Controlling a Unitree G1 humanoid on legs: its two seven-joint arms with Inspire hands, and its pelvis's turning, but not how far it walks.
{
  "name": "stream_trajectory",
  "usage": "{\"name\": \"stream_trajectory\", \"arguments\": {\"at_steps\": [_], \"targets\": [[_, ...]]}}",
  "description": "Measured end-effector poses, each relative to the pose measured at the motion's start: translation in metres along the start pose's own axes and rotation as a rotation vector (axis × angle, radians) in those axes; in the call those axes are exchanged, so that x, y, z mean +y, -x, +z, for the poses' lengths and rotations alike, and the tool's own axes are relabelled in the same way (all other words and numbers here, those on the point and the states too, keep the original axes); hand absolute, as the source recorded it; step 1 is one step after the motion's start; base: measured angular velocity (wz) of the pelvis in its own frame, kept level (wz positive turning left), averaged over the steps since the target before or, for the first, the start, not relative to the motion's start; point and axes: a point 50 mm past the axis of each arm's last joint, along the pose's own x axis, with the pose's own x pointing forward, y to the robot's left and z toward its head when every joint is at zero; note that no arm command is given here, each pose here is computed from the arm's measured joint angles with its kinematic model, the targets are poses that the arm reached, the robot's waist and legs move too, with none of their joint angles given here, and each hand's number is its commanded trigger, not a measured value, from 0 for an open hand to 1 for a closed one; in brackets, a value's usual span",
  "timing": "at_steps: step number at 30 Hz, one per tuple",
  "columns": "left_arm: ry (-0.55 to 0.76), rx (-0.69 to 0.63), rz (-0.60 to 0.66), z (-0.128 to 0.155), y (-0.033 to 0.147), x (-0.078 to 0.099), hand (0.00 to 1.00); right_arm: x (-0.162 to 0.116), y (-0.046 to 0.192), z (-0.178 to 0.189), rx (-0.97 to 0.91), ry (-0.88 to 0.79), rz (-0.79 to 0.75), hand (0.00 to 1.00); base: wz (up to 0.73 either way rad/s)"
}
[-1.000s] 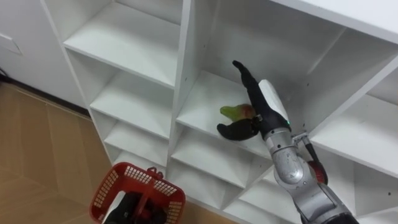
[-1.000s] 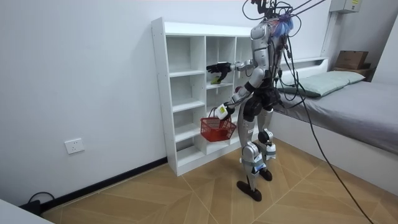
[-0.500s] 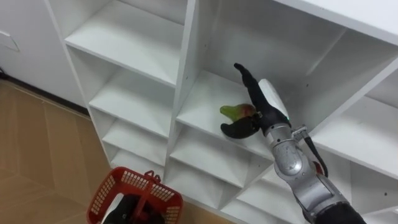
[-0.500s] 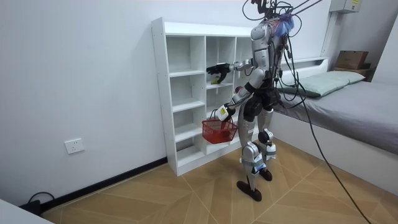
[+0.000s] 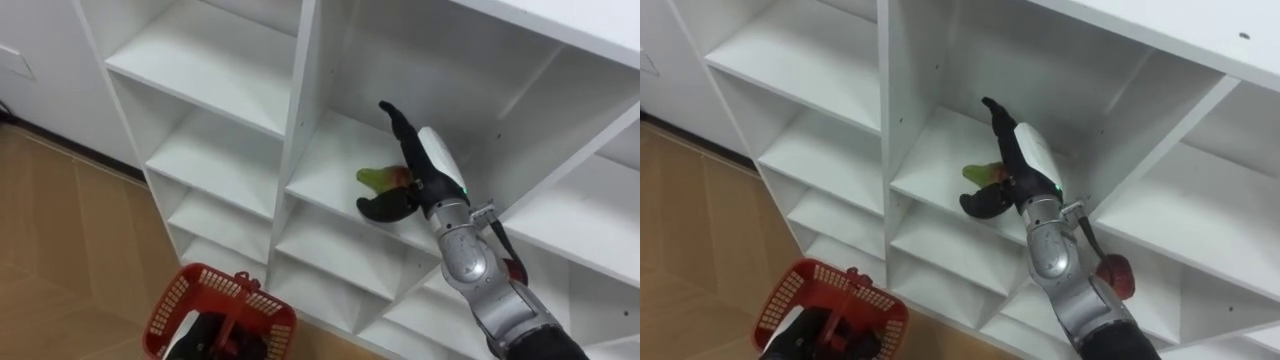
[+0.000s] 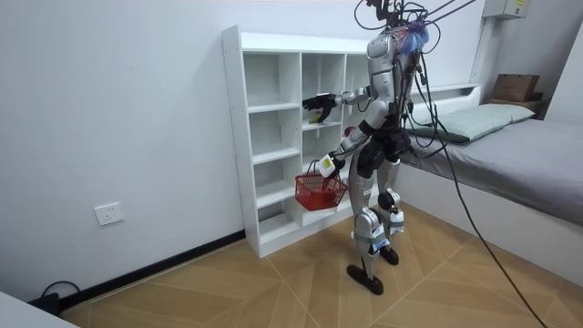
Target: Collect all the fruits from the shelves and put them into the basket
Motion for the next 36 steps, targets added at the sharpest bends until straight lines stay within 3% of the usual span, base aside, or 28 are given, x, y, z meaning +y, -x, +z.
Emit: {"name": "stream_trajectory", "arguments": {"at_steps": [36], "targets": [[-0.004,0.008,0.002,-0.001,0.0,0.001,1.0,-0.008,0.0,-0.021,0.101,-0.01,-0.032,0.0,0.0]]}}
